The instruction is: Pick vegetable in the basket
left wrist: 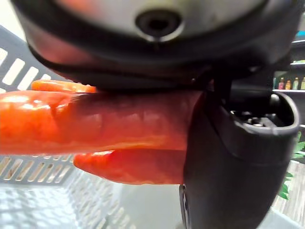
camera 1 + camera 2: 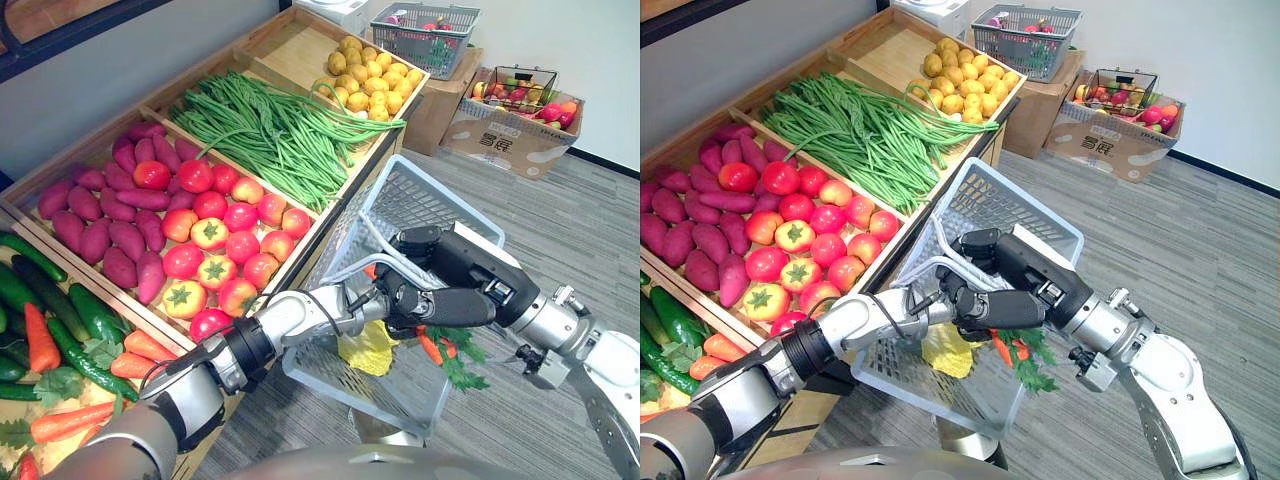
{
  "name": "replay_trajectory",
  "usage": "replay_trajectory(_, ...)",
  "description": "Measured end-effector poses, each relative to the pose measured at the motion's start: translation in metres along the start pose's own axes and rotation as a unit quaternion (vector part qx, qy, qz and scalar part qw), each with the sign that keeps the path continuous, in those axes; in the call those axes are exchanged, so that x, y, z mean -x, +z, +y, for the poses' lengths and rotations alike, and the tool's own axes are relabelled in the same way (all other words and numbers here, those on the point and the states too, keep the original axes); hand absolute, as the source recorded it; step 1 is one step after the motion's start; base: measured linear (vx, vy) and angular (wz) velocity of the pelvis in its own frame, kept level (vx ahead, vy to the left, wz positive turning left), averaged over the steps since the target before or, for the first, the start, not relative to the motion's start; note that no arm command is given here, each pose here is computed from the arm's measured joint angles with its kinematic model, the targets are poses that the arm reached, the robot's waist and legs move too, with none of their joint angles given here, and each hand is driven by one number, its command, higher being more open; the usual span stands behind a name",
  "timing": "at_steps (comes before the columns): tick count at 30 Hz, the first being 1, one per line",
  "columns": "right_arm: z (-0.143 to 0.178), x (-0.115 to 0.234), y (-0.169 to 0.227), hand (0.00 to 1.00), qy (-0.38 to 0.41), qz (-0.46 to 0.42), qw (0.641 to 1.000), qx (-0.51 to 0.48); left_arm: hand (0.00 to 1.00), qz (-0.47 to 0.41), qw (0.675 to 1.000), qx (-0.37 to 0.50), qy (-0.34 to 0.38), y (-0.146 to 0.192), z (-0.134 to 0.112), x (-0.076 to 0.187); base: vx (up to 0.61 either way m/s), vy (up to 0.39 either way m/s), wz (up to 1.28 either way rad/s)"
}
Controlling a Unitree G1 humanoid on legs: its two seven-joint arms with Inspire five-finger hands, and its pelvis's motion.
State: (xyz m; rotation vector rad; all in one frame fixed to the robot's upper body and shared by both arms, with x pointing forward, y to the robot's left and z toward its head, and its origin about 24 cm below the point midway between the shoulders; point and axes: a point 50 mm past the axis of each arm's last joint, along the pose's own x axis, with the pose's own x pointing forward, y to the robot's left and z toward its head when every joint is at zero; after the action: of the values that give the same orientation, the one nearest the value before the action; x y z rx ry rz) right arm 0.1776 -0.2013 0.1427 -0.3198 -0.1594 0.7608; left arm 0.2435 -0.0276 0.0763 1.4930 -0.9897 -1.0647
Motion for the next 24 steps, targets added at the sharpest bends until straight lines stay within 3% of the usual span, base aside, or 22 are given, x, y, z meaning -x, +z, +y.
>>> replay_trajectory(3, -0.0003, 0.0004, -0.0001, 0.0, 0.001, 0.001, 1.0, 0.0, 0.0, 0.0, 1.0, 0.0, -0.002, 0.0002, -0.0004, 0.0, 0.0, 0.0, 0.0)
replay_trajectory(4, -0.0004, 0.0005, -0.0002, 0.0, 0.001, 0.002, 1.0, -0.001, 1.0, 0.0, 1.0, 0.001, -0.004, 0.0002, -0.0007, 0.0001, 0.0, 0.0, 0.0)
replay_trajectory(24, -0.0011, 0.0022, -0.0012, 0.0, 0.004, 0.009, 1.0, -0.004, 1.0, 0.007, 1.0, 0.012, -0.024, -0.0002, -0.004, 0.0011, 0.0, 0.0, 0.01)
